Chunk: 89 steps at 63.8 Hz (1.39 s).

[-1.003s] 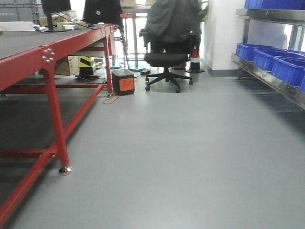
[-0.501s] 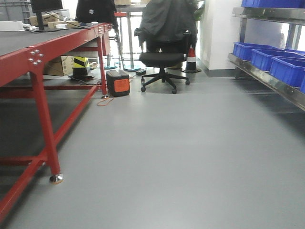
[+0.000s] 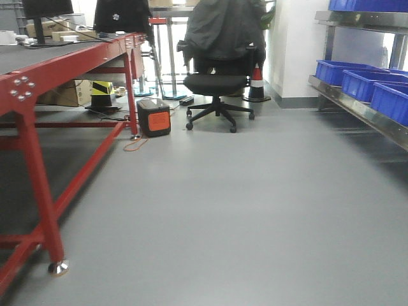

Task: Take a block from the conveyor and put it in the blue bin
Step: 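Drive the base away from the conveyor while holding both bricks, then drive the base toward the shelving with blue bins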

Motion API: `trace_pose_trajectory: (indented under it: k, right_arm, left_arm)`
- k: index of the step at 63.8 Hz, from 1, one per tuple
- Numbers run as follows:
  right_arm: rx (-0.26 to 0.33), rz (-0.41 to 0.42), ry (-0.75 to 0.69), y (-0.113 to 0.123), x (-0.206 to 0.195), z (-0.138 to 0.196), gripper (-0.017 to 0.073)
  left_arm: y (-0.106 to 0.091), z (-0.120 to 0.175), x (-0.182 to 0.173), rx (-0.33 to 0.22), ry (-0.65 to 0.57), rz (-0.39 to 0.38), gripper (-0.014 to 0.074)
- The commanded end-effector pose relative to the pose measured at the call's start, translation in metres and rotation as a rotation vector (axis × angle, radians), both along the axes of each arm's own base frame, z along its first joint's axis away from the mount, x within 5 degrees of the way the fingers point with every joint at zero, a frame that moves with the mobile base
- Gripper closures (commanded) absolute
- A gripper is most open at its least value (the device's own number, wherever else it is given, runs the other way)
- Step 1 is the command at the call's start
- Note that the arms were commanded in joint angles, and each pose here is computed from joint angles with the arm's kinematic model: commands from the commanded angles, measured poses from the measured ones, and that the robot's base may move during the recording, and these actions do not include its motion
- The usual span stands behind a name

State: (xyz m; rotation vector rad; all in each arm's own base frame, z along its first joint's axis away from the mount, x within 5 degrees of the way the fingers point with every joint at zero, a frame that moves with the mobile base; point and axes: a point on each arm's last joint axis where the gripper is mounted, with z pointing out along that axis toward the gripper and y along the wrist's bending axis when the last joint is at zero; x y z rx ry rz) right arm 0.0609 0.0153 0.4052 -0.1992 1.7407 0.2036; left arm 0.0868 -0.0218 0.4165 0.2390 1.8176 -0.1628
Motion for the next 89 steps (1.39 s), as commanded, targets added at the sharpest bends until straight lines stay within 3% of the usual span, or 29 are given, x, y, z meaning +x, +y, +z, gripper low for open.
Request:
trace_pose_trajectory:
  k: [1, 89]
  right_arm:
    - [-0.001, -0.007, -0.030, -0.0009, -0.0011, 0.0045, 0.0721]
    - [-0.001, -0.007, -0.030, -0.0009, -0.0011, 0.0045, 0.0721]
  left_arm:
    - [-0.0007, 0.0026, -0.0009, -0.018, -0.023, -0.007, 0.0704]
    - [-0.0007, 0.0026, -0.0009, -0.018, -0.023, -0.007, 0.0704]
